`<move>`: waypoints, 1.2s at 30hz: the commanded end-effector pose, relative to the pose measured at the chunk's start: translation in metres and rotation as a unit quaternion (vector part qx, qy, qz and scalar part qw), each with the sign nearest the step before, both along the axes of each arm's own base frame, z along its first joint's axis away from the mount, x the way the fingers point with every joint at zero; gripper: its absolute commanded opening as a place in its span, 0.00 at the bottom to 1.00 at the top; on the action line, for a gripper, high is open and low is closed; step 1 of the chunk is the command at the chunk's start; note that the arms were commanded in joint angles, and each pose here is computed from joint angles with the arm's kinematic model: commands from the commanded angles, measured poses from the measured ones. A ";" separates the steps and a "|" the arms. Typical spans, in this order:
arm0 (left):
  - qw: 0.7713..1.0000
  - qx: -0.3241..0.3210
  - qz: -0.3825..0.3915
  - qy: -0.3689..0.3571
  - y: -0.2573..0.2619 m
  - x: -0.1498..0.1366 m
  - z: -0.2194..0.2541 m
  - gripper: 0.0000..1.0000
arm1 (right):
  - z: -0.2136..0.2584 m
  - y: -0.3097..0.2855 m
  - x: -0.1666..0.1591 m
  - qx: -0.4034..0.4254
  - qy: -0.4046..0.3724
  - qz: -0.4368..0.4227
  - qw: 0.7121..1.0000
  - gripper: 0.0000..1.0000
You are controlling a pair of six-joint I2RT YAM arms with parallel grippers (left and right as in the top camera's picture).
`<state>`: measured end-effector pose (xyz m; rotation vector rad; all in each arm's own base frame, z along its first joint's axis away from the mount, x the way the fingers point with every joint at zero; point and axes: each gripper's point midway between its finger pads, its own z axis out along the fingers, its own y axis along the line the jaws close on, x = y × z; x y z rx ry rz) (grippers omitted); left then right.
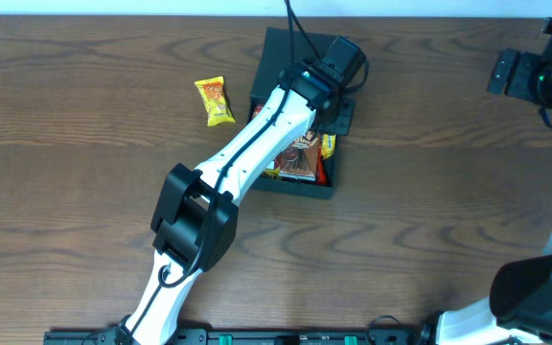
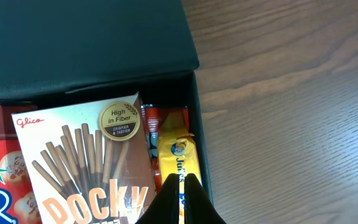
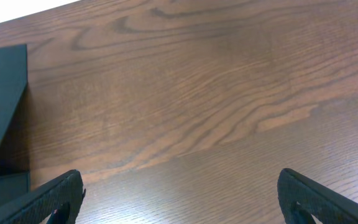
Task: Pack container
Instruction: 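Release the packet and push it down beside the Pocky box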
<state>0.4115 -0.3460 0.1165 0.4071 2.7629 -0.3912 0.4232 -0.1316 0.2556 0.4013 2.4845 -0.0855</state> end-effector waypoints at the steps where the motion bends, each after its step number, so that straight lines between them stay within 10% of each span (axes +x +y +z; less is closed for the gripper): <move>1: 1.000 0.008 -0.011 0.006 0.000 0.000 -0.011 0.06 | 0.021 -0.002 -0.002 -0.008 -0.024 0.002 1.000 0.99; 21: 0.999 0.006 -0.027 0.017 -0.008 0.003 -0.039 0.06 | 0.021 -0.002 -0.002 -0.009 -0.024 0.002 1.000 0.99; 36: 1.000 0.007 -0.027 0.004 0.014 -0.017 0.030 0.06 | 0.021 -0.002 -0.002 -0.009 -0.024 0.002 1.000 0.99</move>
